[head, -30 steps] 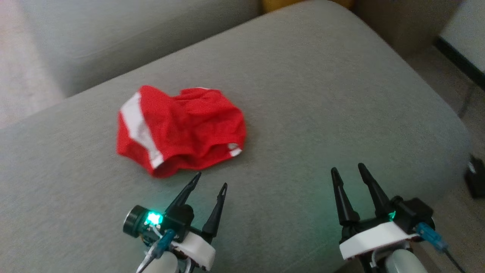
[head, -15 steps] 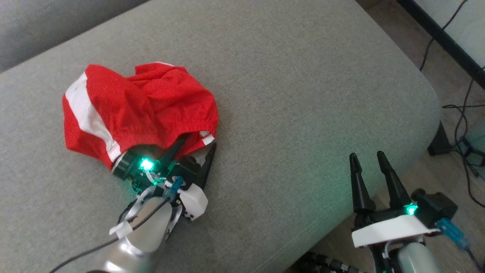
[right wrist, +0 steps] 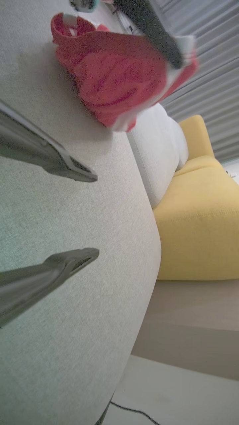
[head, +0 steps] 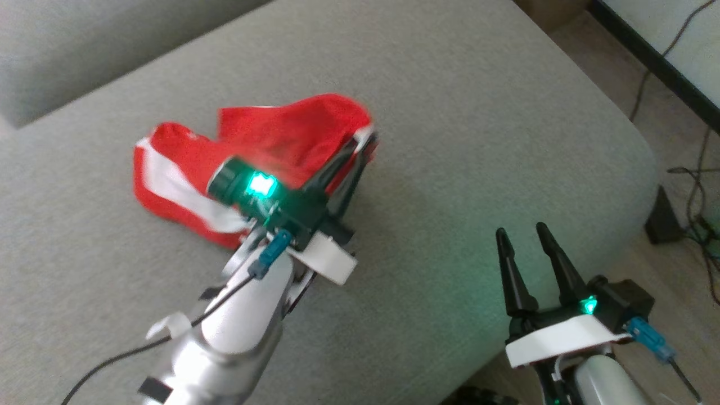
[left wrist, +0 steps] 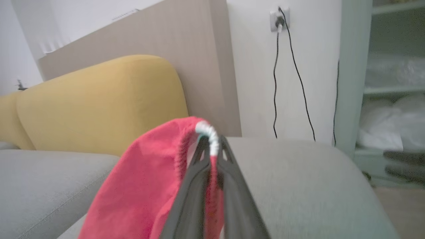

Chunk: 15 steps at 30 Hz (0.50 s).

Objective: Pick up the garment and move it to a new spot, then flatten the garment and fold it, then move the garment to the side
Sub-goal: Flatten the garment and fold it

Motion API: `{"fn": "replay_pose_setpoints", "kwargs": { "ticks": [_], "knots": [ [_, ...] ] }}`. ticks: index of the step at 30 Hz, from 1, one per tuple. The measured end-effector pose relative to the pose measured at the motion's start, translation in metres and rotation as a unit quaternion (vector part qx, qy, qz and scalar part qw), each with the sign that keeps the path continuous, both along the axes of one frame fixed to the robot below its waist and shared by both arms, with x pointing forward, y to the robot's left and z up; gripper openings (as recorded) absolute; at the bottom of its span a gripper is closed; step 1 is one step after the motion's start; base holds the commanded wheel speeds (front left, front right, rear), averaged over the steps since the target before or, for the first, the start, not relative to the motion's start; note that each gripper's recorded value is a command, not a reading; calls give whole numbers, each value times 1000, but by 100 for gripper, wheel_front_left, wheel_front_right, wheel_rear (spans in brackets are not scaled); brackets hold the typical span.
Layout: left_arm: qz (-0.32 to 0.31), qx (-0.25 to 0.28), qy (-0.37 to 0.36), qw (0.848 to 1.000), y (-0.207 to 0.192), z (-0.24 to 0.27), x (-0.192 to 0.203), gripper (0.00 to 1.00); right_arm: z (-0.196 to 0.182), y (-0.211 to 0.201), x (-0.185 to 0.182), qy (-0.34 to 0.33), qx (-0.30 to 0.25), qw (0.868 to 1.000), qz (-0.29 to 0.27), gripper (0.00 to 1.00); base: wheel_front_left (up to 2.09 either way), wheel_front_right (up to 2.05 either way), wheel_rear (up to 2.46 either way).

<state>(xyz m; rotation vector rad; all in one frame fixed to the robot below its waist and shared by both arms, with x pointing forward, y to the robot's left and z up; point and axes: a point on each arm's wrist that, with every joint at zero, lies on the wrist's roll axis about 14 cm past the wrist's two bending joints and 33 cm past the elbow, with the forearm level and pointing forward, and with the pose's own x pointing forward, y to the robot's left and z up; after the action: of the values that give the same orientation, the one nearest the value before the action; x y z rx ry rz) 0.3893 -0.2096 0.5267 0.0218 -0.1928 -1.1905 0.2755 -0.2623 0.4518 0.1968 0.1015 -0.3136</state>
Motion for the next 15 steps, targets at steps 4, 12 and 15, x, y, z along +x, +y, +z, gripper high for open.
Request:
{"fn": "replay_pose_setpoints", "kwargs": {
  "ticks": [4,12,15],
  "knots": [
    [-4,-75,-38,996,3,64,-1,0,0,6,6,-3,-3,1000,17,100,0,0,0],
    [110,-101,13,989,85,67,30,0,1,45,41,-16,-1,995,97,100,0,0,0],
    [193,-64,64,977,148,15,32,0,0,62,54,-17,0,991,130,100,0,0,0]
  ]
}}
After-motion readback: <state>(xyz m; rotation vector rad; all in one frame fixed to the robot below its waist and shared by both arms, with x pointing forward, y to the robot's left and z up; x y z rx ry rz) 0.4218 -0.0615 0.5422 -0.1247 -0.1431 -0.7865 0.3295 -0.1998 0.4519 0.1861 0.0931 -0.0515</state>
